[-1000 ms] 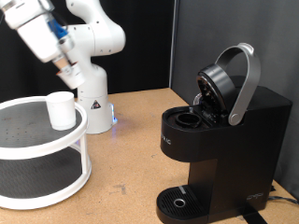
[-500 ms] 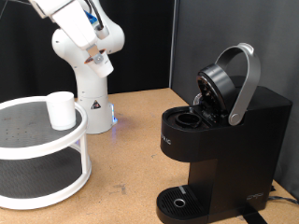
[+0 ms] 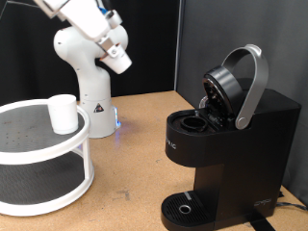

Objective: Make a cup of coffee with the keurig machine

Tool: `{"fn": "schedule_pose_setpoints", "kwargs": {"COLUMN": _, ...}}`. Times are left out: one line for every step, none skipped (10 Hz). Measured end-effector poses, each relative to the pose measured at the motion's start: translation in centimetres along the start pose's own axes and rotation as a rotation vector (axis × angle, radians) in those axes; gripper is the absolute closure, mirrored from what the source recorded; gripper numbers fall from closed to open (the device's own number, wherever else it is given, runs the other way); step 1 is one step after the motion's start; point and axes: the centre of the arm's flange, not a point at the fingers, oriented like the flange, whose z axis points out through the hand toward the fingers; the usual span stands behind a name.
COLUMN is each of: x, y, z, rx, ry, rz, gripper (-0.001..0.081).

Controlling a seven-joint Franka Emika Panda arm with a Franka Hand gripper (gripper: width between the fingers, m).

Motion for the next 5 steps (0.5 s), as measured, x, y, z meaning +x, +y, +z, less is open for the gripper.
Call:
{"fn": "schedule_pose_setpoints", "kwargs": {"x": 1.2, "y": -0.1, "z": 0.4, "rx": 0.01, "ry": 0.008, "rz": -0.008, "gripper": 0.0378}}
{"fn": "schedule_pose_setpoints", "kwargs": {"x": 2.4, "y": -0.1, "z": 1.0, "rx": 0.024, "ry": 0.002, "rz": -0.017, "gripper": 0.0378}}
{"fn": "schedule_pose_setpoints", "kwargs": {"x": 3.6, "y": -0.2, "z": 1.6, "rx": 0.038, "ry": -0.01, "rz": -0.03, "gripper": 0.0378}}
{"fn": "schedule_pose_setpoints", "kwargs": {"x": 4.9, "y": -0.4, "z": 2.3, "rx": 0.048, "ry": -0.015, "rz": -0.044, "gripper": 0.0378}}
{"fn": "schedule_pose_setpoints", "kwargs": {"x": 6.0, "y": -0.5, "z": 2.9, "rx": 0.056, "ry": -0.019, "rz": -0.057, "gripper": 0.0378}}
